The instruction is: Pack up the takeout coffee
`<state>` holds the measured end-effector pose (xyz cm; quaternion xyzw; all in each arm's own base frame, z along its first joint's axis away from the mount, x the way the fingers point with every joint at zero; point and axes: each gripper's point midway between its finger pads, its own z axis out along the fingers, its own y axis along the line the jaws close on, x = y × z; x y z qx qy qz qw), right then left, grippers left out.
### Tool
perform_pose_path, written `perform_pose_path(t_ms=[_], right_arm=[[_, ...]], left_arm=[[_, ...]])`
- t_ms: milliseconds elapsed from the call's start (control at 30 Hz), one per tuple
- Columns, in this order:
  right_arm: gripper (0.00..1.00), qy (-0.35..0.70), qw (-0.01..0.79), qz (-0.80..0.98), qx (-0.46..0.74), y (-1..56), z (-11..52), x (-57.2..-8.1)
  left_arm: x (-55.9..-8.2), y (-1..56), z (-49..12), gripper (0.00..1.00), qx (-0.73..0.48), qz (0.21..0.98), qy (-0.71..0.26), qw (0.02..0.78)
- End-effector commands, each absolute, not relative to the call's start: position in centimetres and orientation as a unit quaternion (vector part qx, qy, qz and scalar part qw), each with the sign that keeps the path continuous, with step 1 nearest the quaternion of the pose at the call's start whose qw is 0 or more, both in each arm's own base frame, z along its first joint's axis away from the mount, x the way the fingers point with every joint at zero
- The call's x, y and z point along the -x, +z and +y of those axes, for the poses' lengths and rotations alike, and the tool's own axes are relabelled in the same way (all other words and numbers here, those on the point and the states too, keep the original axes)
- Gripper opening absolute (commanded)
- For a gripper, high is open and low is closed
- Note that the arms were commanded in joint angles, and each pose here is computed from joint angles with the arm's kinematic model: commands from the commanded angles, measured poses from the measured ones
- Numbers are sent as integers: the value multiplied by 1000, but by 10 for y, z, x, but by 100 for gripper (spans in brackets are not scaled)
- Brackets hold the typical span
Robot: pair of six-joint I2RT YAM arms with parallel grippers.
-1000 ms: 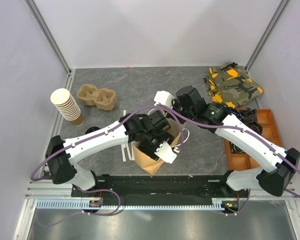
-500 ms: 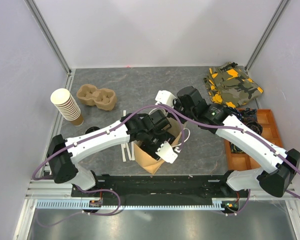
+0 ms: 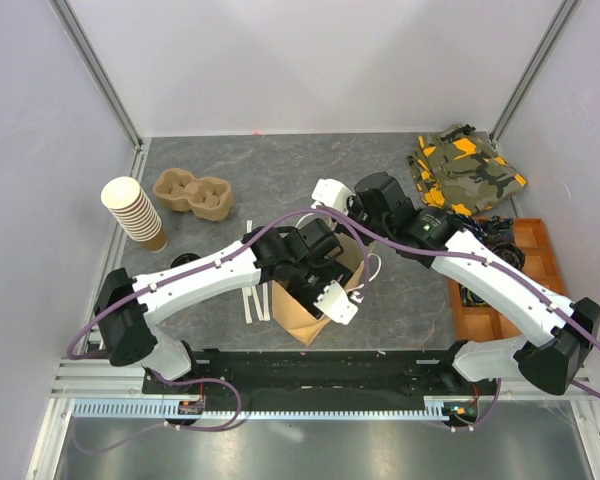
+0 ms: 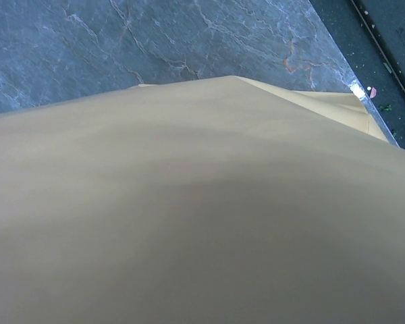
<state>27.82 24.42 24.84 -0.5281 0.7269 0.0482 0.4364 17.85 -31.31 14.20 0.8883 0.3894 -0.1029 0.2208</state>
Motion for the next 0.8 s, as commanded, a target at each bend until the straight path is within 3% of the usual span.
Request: perform_pose_path(t_ms=[0, 300, 767], right_arm=[[0, 230, 465, 559, 646, 288, 324, -192], [0, 215, 476, 552, 650, 289, 316, -192], [0, 196, 479, 541, 662, 284, 307, -191]], left_arm=[[-218, 91, -301, 24, -872, 441, -85, 193], [-227, 163, -308, 20, -841, 442, -67, 305], [-237, 190, -301, 21, -816, 479, -46, 321]])
